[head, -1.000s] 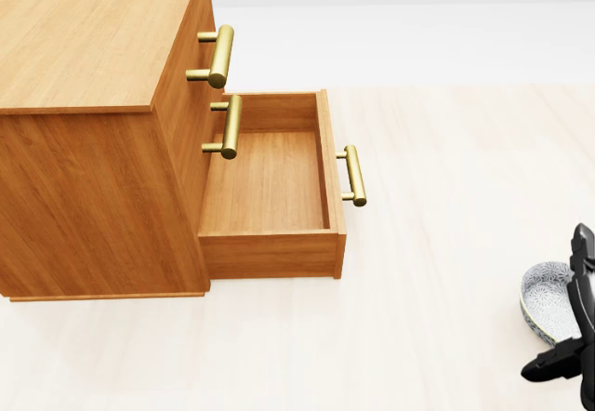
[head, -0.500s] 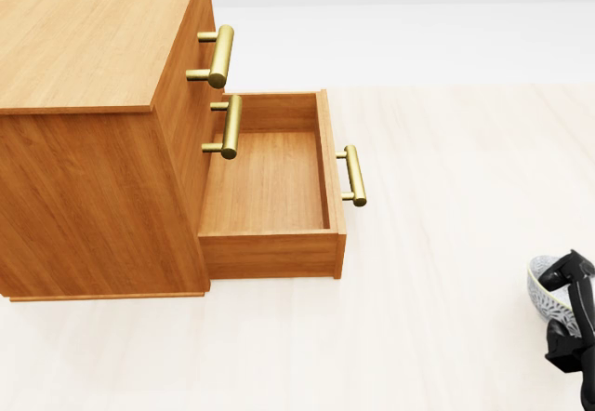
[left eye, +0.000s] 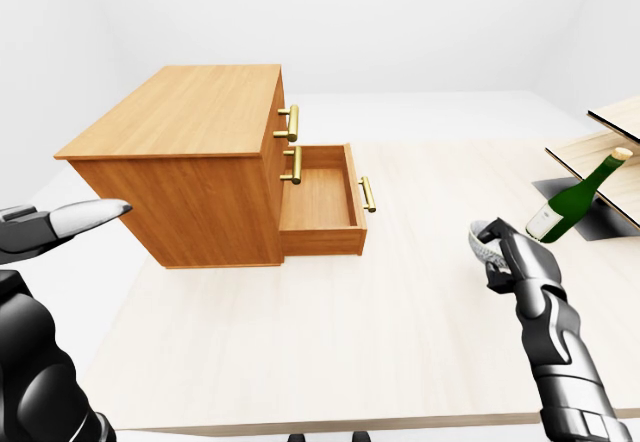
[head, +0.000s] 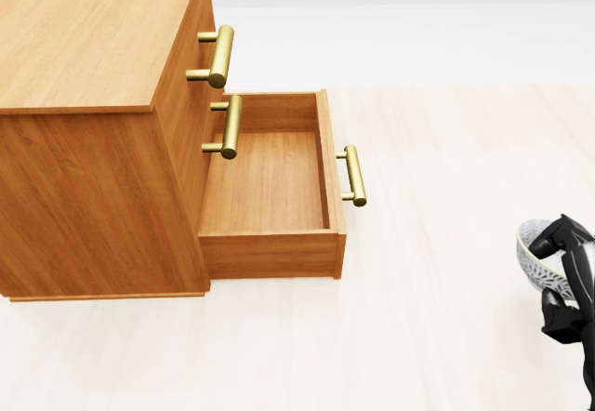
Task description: Put the bowl on top of the cabinet.
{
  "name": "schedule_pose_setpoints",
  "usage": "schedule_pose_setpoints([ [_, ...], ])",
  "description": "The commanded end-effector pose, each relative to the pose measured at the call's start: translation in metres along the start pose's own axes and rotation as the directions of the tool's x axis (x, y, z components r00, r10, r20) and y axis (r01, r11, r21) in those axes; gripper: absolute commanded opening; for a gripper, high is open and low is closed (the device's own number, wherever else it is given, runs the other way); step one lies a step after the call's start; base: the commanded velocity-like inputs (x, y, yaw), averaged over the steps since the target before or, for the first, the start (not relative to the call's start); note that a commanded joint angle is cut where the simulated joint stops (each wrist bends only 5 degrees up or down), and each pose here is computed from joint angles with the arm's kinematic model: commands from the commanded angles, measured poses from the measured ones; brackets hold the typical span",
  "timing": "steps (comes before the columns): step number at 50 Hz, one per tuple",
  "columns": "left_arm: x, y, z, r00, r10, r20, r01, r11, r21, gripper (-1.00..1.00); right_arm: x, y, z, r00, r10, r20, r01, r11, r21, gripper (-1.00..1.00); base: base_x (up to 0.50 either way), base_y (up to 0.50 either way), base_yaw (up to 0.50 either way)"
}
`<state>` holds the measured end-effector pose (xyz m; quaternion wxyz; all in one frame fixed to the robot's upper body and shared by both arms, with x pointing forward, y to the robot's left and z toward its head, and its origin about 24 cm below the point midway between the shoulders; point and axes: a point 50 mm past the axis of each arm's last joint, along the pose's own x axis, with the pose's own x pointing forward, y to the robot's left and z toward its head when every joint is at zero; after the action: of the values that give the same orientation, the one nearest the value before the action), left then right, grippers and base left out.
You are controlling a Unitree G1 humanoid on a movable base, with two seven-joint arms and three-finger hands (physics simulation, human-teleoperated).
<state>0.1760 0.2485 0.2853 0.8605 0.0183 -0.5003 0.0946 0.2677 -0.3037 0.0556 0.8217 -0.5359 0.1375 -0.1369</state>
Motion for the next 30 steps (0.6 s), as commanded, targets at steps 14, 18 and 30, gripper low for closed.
schedule_pose_setpoints([
  [14,0.000,0.001,0.001,1.000,0.003,0.002,-0.003,1.000,0.000,0.89,0.002,-0.052,0.063,0.973,-0.090,0.211,0.106,0.992,-0.066,-1.00,0.00,0.00,0.00],
  [18,0.000,0.001,0.001,1.000,0.004,0.004,-0.004,1.000,-0.001,0.89,0.003,-0.058,0.071,0.968,-0.098,0.232,0.119,0.990,-0.076,-1.00,0.00,0.00,0.00],
  [30,0.000,0.000,0.001,1.000,0.001,0.004,-0.001,1.000,0.000,0.89,0.008,-0.078,0.102,0.943,-0.115,0.313,0.153,0.983,-0.098,-1.00,0.00,0.00,0.00],
])
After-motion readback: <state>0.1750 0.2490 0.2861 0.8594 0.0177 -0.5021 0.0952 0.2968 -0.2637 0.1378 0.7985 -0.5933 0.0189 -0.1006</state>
